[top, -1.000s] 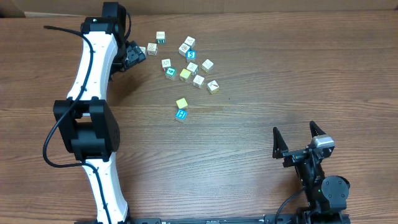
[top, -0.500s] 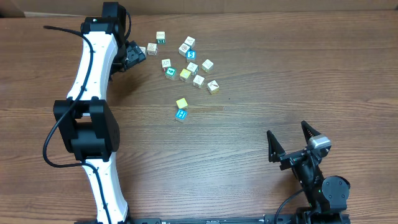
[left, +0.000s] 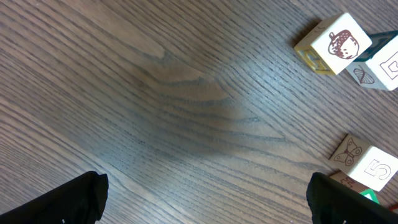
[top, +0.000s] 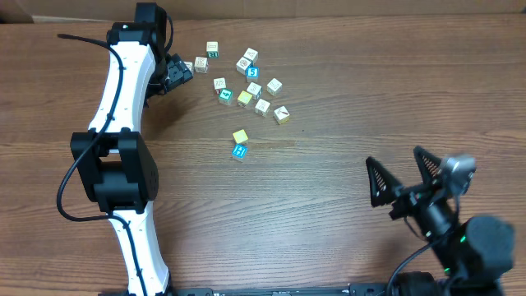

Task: Form a circle
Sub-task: 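Swing the right gripper over the yellow S and blue H blocks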

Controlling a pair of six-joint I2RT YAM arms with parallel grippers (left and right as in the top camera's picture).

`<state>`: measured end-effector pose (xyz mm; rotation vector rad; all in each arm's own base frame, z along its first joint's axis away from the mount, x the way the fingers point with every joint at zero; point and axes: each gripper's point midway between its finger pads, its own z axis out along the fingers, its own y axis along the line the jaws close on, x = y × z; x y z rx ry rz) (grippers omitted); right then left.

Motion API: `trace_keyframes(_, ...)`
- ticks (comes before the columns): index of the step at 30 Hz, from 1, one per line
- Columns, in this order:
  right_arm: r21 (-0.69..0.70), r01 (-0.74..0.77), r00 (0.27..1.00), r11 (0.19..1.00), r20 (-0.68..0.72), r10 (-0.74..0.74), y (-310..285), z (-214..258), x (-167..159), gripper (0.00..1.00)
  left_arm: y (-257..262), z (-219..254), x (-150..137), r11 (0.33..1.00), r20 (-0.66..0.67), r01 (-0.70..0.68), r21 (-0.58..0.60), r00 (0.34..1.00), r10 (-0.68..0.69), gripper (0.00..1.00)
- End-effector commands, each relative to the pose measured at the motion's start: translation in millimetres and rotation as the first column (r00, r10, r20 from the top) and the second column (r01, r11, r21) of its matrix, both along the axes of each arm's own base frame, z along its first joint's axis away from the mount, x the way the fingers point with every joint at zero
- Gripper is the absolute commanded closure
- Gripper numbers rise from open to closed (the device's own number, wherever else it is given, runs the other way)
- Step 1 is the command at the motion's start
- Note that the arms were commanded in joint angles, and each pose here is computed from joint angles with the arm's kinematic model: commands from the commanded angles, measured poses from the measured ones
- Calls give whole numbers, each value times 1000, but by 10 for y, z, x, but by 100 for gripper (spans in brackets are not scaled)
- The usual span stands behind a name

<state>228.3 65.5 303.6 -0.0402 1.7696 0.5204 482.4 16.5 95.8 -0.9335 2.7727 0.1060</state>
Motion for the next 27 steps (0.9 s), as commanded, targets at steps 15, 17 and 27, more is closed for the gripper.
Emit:
trace_keyframes(15,180,-222,710,958,-644,286,473,114,552,33,19,99,30,1000,25,-1,9,1000,1,1)
trace_keyframes(17,183,-210,651,960,-706,277,491,-104,625,61,19,99,30,1000,25,-1,9,1000,1,0)
trace_keyframes(27,87,-276,454,957,-866,209,1008,-1046,886,72,19,99,30,1000,25,-1,9,1000,1,0)
